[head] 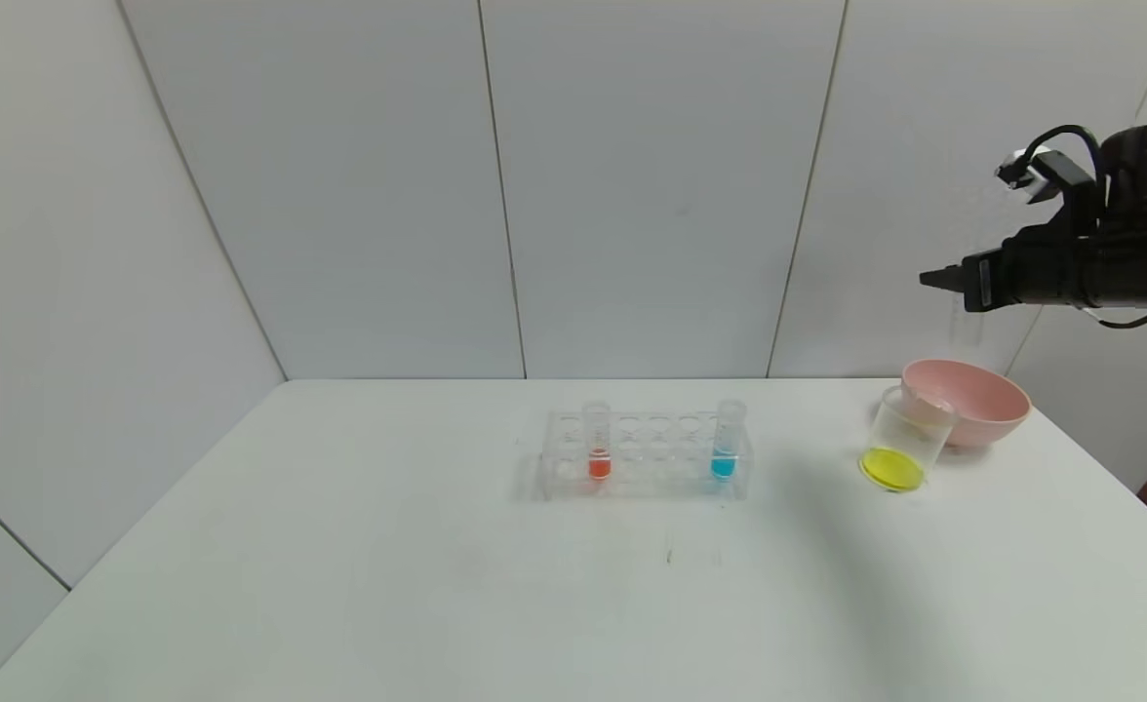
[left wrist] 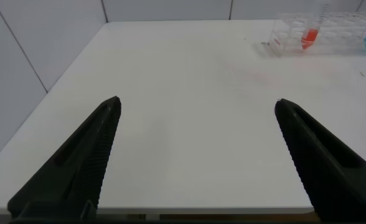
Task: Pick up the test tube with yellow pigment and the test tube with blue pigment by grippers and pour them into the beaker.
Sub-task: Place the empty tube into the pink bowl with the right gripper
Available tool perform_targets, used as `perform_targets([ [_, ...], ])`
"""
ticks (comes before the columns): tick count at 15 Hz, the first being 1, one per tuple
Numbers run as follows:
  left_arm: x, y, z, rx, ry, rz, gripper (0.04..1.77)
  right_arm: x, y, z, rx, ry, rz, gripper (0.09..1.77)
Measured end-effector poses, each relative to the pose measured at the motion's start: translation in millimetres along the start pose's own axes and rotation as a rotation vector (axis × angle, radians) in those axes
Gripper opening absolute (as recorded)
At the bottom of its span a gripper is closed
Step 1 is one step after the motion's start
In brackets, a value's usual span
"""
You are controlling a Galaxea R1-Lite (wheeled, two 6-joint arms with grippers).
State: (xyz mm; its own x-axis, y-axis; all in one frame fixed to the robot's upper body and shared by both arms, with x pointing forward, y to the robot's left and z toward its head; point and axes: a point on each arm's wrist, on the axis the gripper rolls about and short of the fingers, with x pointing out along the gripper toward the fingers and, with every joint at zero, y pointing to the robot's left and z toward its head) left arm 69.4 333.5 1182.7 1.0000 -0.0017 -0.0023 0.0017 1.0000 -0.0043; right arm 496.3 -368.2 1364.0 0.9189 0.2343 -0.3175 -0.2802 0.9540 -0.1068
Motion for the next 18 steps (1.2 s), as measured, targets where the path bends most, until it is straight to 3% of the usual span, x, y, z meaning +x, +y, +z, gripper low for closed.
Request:
perform_targets([
  [5, 0, 0.0, 0, 0.0, 0.0, 0.0, 1.76, -9, -16, -46, 0.025, -0.185, -0.102, 0.6],
  [7, 0, 0.0, 0, 0.0, 0.0, 0.0, 1.76, -11, -26, -60, 0.115, -0.225, -0.134, 0.6],
  [12, 0, 0.0, 0, 0.001, 0.0, 0.0, 1.76, 7, -46, -89, 0.159, -0.185, -0.173, 0.6],
  [16, 0, 0.0, 0, 0.0, 0.0, 0.0, 1.76, 45, -66, -97, 0.158, -0.215, -0.275, 0.6],
  [18, 0, 0.0, 0, 0.0, 0.0, 0.0, 1.76, 65, -77, -99, 0.155, -0.231, -0.294, 0.6],
])
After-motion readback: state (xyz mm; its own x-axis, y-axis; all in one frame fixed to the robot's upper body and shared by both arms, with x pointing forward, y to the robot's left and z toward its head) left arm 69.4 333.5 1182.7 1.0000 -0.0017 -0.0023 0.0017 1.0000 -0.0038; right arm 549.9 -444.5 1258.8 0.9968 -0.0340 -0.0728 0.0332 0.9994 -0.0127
